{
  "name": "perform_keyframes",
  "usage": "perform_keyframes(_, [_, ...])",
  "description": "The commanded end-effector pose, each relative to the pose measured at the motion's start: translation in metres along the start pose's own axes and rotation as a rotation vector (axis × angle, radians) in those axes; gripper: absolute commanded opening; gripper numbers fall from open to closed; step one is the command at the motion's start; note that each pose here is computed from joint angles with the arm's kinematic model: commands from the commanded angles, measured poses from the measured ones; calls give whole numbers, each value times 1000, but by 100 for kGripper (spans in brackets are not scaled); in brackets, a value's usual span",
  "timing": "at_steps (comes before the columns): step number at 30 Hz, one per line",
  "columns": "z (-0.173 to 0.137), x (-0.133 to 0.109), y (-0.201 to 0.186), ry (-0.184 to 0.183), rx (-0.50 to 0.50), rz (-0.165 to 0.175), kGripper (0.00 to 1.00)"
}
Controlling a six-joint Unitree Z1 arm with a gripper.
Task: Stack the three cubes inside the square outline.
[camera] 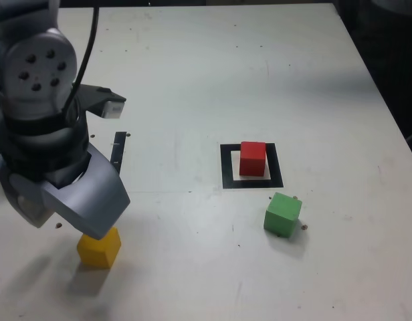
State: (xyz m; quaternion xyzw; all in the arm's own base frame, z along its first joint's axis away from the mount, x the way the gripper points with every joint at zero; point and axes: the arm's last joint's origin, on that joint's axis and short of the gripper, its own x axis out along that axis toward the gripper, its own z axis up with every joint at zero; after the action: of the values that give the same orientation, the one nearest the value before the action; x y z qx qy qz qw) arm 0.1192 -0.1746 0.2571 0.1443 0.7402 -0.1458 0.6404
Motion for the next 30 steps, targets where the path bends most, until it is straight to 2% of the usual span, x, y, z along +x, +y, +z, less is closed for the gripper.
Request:
perform_keyframes(1, [8, 3, -6, 6, -23, 5, 97])
perform_keyframes(6, [24, 12, -17, 18, -46, -4, 97])
perform_keyframes(12, [40, 31, -25, 8, -59, -21, 97])
perform_keyframes(17, [37, 48, -19, 30, -77, -7, 96])
perform_keyframes(22, [34, 61, -11, 51, -101, 11, 90])
perform_keyframes(30, [39, 65, -9, 34, -112, 24, 78])
